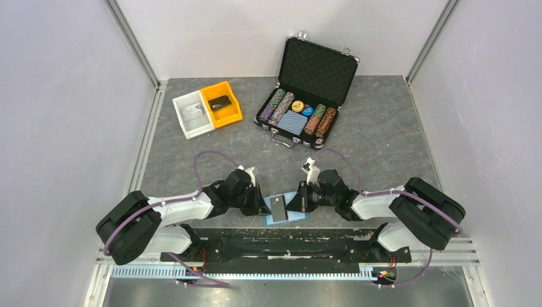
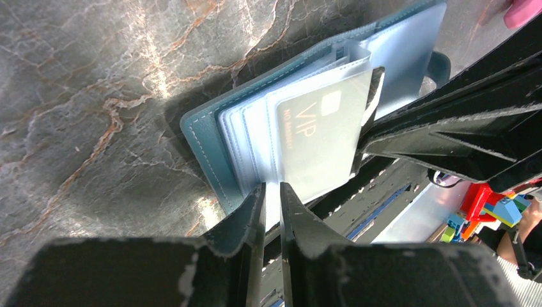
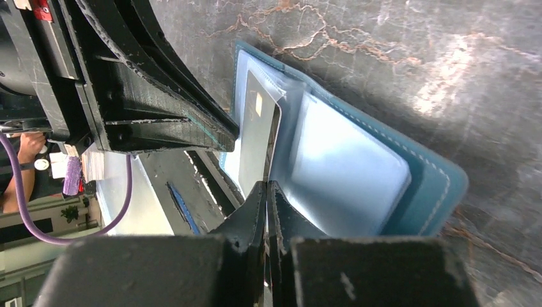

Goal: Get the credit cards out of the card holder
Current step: Remove the credit card from the card holder, then place the credit card in the storage box.

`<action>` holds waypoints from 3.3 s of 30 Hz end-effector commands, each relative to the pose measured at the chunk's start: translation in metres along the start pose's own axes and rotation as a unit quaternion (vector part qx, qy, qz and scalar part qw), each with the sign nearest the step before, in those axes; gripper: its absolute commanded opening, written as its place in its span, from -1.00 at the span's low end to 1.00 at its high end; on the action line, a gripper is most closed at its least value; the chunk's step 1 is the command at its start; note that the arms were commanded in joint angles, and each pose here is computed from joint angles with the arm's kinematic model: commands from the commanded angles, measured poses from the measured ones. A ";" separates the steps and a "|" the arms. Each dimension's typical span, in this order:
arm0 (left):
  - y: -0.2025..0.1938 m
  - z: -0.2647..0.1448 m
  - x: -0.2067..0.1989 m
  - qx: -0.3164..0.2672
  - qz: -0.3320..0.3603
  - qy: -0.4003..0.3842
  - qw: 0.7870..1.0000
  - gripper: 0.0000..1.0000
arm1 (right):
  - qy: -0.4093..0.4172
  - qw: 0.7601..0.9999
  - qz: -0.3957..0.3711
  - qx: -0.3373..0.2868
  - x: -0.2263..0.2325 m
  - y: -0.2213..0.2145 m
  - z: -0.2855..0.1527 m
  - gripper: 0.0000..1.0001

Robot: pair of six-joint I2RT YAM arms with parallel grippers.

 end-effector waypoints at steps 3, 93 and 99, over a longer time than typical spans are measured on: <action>-0.010 0.001 0.019 0.008 -0.015 0.046 0.999 -0.59 | 0.016 0.999 -0.019 -0.024 0.000 0.008 -0.011 -1.00; 0.056 -0.077 -0.138 0.063 0.259 -0.221 0.938 -0.95 | 0.215 0.964 -0.158 0.003 0.074 0.024 -0.090 -0.93; 0.079 -0.085 -0.135 0.008 0.243 -0.156 0.957 -0.95 | 0.120 0.969 -0.195 -0.095 0.071 0.056 -0.093 0.24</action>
Point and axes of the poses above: each gripper's point midway between its finger pads, its own z axis out along the fingers, its own x axis along the line the jaws close on, y = z × x, the point moved 5 cm from there along -z, back along the fingers, and after that the axes turned 5 degrees about z, right-handed, at the moved point
